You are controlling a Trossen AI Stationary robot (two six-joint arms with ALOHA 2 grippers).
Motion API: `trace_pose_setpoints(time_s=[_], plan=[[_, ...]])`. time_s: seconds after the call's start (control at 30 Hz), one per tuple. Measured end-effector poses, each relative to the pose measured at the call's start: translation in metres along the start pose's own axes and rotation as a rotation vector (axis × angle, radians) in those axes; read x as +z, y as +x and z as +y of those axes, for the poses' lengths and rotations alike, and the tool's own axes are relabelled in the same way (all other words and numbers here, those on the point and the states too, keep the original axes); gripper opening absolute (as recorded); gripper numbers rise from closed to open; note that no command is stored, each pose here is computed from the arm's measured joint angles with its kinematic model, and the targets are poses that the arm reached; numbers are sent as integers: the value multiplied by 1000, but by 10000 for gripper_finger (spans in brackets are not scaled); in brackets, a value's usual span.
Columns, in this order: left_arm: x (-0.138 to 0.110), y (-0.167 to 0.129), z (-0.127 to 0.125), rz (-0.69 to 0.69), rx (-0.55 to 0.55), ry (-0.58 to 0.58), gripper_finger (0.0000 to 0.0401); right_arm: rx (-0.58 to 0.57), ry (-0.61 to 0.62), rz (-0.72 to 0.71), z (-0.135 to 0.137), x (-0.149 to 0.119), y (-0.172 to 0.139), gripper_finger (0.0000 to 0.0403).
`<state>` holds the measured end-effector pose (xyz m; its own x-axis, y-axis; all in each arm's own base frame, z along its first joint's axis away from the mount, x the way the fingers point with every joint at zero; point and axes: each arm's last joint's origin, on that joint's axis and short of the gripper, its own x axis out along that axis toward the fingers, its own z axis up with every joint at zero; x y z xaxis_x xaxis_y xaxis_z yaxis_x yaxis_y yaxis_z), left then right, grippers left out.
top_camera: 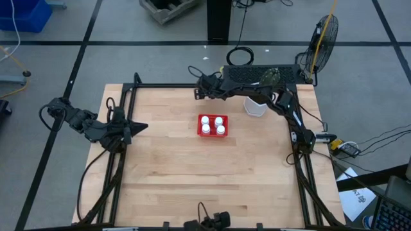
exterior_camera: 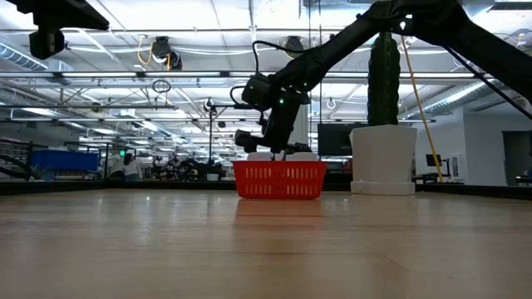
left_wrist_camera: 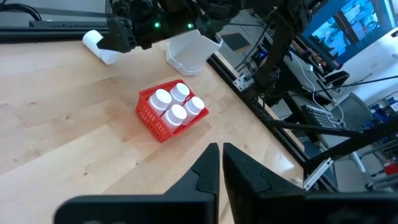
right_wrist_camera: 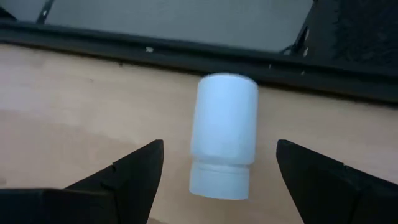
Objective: Pick and place pill bottles into a basket
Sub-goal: Put the white medicine bottle into the red basket
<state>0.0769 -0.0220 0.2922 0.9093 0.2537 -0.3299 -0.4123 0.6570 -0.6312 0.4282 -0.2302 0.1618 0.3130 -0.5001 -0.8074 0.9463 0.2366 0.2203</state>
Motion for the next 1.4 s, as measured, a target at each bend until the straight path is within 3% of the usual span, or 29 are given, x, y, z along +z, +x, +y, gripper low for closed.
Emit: trace_pose_setpoints(time_s=[0.23,0.63,0.8,1.07,1.27,1.4], plan=[[0,0,0,-2,4,-1,40,18,-12,34,-7,6,4,294],[0,0,1,-17,13,0,4,16,-55,109,-9,-1,9,290],[1,0,1,-23,16,-1,23,12,-69,113,-10,-2,11,290],[1,0,1,-24,16,-17,40,48,-231,78,-9,3,12,269],[1,0,1,-24,16,-19,25,86,-287,155,-11,-5,23,238],[1,0,1,-25,16,-24,8,89,-322,117,-6,-6,23,226]])
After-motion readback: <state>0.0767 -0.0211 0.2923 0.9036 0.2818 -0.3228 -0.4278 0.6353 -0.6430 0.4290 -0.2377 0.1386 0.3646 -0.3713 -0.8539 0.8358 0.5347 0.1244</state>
